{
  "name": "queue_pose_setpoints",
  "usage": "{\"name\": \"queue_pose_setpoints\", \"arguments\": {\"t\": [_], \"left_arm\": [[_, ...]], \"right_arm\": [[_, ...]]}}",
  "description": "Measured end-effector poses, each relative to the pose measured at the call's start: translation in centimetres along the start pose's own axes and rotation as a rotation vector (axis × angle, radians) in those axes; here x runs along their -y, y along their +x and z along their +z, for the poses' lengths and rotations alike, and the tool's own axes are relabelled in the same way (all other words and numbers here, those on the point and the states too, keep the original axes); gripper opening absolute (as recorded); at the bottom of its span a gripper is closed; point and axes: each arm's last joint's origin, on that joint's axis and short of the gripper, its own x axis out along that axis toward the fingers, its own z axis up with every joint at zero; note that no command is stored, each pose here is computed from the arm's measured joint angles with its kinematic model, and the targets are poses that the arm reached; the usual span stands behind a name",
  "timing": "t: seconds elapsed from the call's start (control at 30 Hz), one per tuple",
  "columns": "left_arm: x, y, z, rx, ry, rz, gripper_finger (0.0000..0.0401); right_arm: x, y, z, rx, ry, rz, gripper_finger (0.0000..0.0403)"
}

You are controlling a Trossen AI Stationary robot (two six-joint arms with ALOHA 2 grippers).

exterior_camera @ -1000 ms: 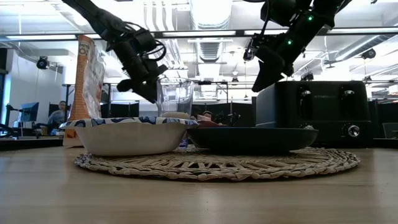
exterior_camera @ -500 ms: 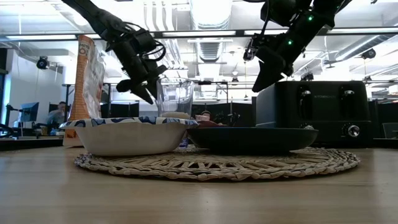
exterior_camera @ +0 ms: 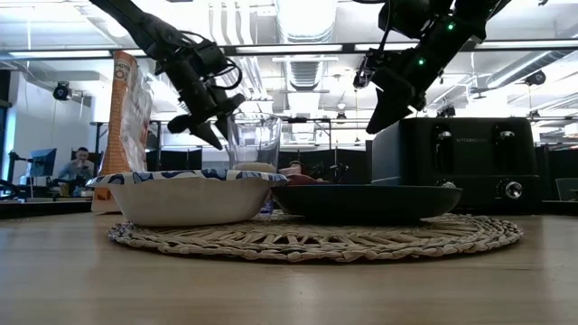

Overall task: Arrange a breakfast setting
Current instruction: Put the violet spoon to the left of the brown placemat

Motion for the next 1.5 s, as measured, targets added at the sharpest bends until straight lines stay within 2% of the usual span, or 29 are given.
{"name": "queue_pose_setpoints", "arguments": {"t": [0.5,0.8,0.9,1.3,1.5], "left_arm": [[-0.1,1.8,-0.7,-0.061,-0.034,0.016,0.0102],[-0.1,1.8,-0.5,-0.046,-0.031,0.006,0.0029],[0.1,1.8,-0.4,-0.047,-0.033,-0.031,0.0006],[0.5,1.2,0.2,-0.001,-0.029,-0.108,0.0001],[1.0,0.2,1.5,0.034,0.018,-0.132,0.0000]], "right_arm": [[0.0,0.0,0.0,0.000,0.000,0.000,0.0091],[0.0,0.0,0.0,0.000,-0.007,0.000,0.0091],[0.0,0.0,0.0,0.000,-0.007,0.000,0.0091],[0.0,0.0,0.0,0.000,-0.005,0.000,0.0091],[0.0,0.0,0.0,-0.001,0.004,-0.001,0.0091]]}}
